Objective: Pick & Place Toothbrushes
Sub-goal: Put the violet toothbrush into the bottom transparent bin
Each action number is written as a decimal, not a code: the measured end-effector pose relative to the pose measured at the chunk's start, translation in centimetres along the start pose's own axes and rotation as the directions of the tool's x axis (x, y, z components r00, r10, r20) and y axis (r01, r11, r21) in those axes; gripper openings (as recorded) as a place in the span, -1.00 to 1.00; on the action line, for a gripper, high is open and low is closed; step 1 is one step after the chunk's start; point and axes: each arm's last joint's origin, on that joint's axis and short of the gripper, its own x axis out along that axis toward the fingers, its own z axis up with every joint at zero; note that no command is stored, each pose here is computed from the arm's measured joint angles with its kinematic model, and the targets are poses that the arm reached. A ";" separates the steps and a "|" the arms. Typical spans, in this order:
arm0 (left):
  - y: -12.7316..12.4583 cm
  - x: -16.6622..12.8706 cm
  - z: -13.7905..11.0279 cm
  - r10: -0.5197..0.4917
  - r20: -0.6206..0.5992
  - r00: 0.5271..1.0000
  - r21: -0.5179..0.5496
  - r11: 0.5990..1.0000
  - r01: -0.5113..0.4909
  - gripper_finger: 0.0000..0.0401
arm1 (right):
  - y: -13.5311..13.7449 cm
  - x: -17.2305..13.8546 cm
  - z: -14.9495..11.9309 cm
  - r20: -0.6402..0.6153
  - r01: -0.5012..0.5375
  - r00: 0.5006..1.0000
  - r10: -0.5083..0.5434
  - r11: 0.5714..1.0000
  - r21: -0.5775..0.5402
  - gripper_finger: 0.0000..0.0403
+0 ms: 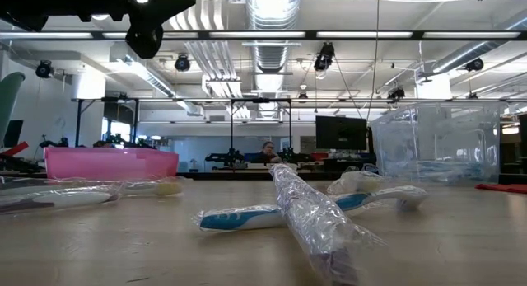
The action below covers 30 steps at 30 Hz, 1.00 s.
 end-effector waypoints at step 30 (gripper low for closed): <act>0.1 0.0 -0.2 0.005 -0.015 1.000 -0.019 1.000 -0.005 -0.10 | 0.8 10.0 -0.6 -0.152 -0.018 0.988 0.010 0.998 -0.054 -0.89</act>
